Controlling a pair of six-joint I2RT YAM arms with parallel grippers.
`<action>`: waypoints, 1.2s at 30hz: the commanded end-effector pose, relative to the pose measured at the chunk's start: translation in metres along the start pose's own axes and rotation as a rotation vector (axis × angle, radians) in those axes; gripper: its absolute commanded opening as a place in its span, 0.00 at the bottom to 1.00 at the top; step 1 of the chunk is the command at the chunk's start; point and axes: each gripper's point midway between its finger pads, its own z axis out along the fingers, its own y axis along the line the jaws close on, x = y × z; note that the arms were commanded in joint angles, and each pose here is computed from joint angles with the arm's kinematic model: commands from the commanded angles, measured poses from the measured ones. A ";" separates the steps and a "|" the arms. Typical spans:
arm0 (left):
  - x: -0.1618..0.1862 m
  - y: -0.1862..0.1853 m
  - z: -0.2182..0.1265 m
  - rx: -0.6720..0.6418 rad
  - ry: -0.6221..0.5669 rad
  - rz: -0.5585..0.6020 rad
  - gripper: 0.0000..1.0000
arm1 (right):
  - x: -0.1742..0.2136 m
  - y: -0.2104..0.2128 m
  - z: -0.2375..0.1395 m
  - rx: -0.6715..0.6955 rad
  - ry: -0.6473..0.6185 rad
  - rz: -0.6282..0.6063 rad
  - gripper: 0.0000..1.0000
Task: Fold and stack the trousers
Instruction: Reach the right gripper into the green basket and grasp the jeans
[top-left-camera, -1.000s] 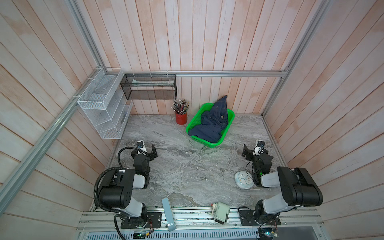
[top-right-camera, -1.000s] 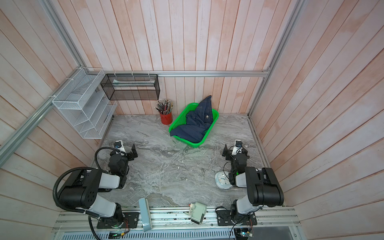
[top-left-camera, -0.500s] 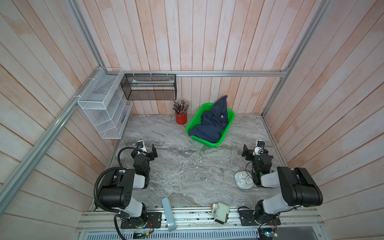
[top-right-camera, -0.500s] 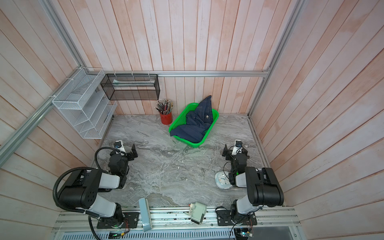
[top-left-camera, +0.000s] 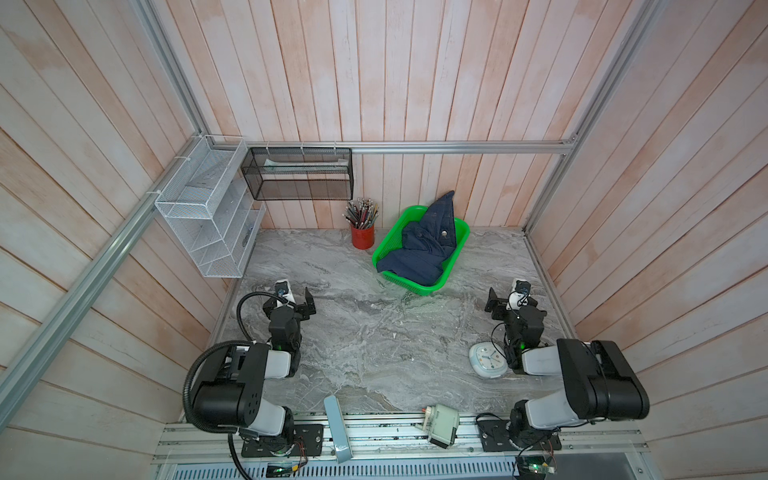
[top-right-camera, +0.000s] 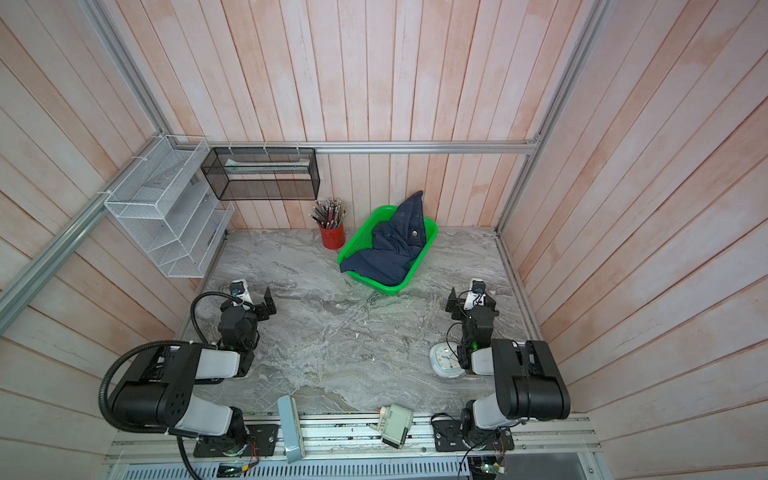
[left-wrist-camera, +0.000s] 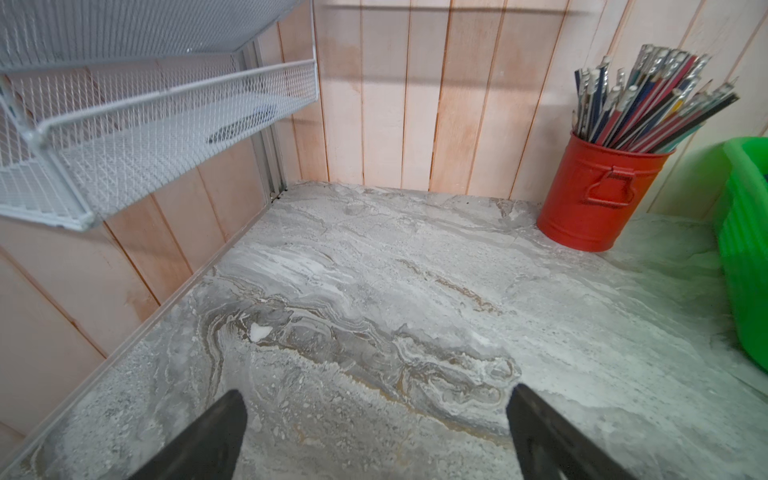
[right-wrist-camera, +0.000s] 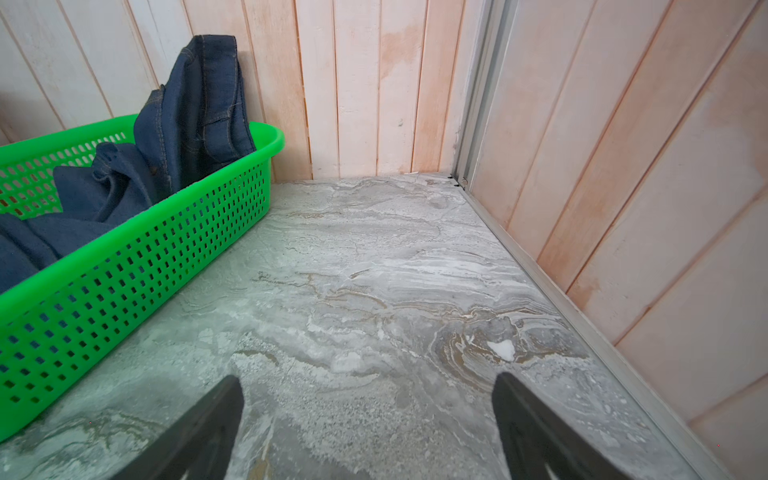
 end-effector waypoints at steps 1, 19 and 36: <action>-0.032 0.003 -0.002 -0.087 0.050 -0.004 1.00 | -0.044 -0.017 0.016 0.181 0.103 0.229 0.88; -0.038 -0.035 -0.062 0.062 0.313 -0.207 0.97 | -0.059 0.116 0.085 -0.015 0.610 0.732 0.73; -0.067 -0.067 -0.073 0.155 0.298 -0.189 0.97 | 0.014 0.152 0.156 0.067 0.768 0.695 0.57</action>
